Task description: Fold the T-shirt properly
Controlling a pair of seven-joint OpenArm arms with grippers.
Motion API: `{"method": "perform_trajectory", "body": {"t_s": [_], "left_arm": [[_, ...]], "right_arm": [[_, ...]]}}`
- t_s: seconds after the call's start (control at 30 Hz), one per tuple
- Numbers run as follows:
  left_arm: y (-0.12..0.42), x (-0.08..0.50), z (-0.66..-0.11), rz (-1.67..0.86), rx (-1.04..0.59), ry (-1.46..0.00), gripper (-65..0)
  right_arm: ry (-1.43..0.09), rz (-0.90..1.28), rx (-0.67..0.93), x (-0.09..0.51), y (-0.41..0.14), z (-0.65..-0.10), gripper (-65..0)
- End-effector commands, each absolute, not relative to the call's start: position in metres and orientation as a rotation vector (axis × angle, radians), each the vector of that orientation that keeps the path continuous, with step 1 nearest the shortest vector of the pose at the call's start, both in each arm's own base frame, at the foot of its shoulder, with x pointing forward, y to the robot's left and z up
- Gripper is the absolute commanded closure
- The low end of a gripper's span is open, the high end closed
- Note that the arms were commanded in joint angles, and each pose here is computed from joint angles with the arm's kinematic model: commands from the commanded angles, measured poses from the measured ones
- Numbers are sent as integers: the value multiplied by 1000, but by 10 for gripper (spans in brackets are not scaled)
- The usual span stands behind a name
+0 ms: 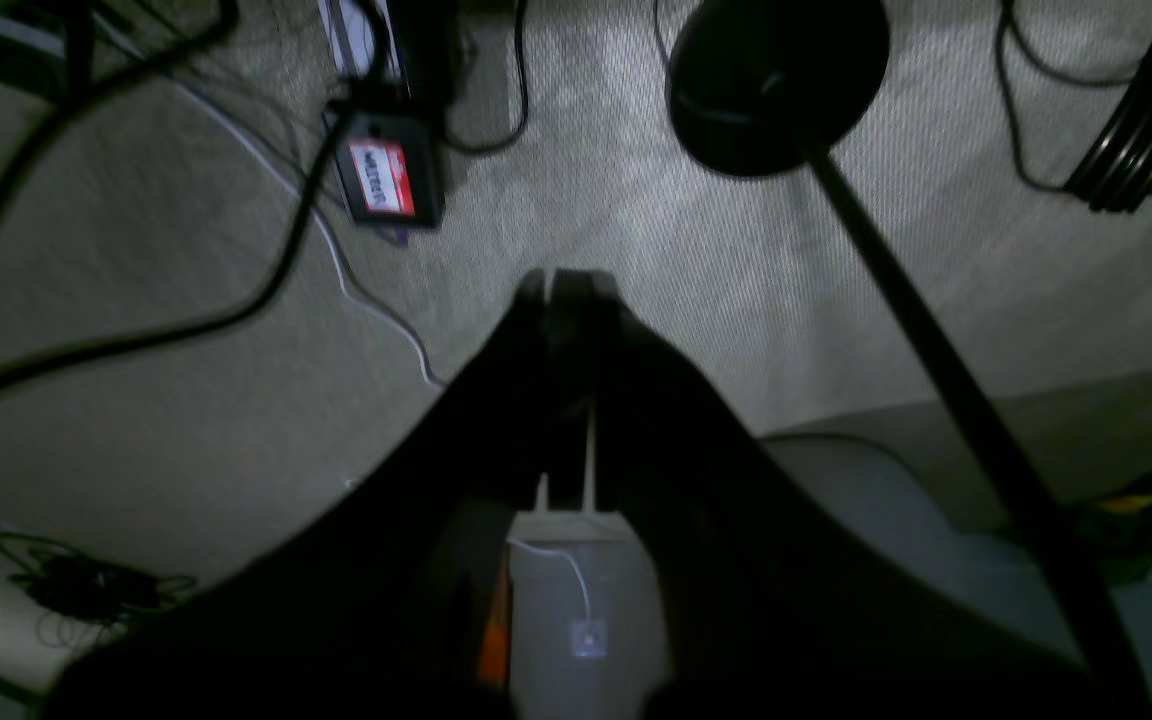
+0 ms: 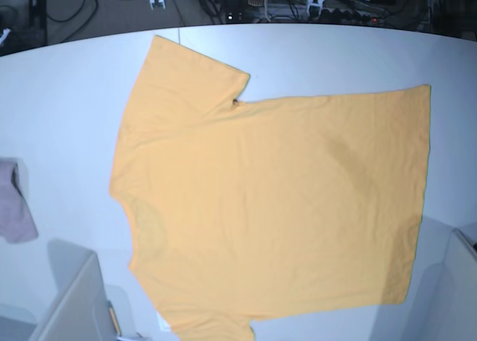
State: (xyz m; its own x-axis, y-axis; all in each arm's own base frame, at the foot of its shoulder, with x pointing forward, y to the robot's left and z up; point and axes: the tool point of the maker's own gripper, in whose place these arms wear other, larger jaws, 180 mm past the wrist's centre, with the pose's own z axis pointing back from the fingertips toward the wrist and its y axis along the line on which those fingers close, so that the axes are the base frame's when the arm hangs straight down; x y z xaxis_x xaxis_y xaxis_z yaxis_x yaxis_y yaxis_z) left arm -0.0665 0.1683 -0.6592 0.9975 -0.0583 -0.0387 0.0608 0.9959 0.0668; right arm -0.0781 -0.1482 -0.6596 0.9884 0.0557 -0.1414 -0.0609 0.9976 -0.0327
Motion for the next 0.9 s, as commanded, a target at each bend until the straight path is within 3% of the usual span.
{"method": "perform_trajectory", "body": {"t_s": [0.0, 0.33, 0.63, 0.87], "left_arm": [[181, -71, -657, -70, 91, 31, 0], [212, -95, -642, -112, 128, -78, 0], [195, -154, -614, -327, 30, -151, 0], [200, -155, -584, -373, 16, -256, 0]], "right_arm": [[146, 65, -53, -82, -160, -658, 0], [191, 74, -77, -128, -177, -649, 0], [120, 81, -72, -154, -174, -628, 0], [-6, 97, -58, -148, -167, -597, 0]]}}
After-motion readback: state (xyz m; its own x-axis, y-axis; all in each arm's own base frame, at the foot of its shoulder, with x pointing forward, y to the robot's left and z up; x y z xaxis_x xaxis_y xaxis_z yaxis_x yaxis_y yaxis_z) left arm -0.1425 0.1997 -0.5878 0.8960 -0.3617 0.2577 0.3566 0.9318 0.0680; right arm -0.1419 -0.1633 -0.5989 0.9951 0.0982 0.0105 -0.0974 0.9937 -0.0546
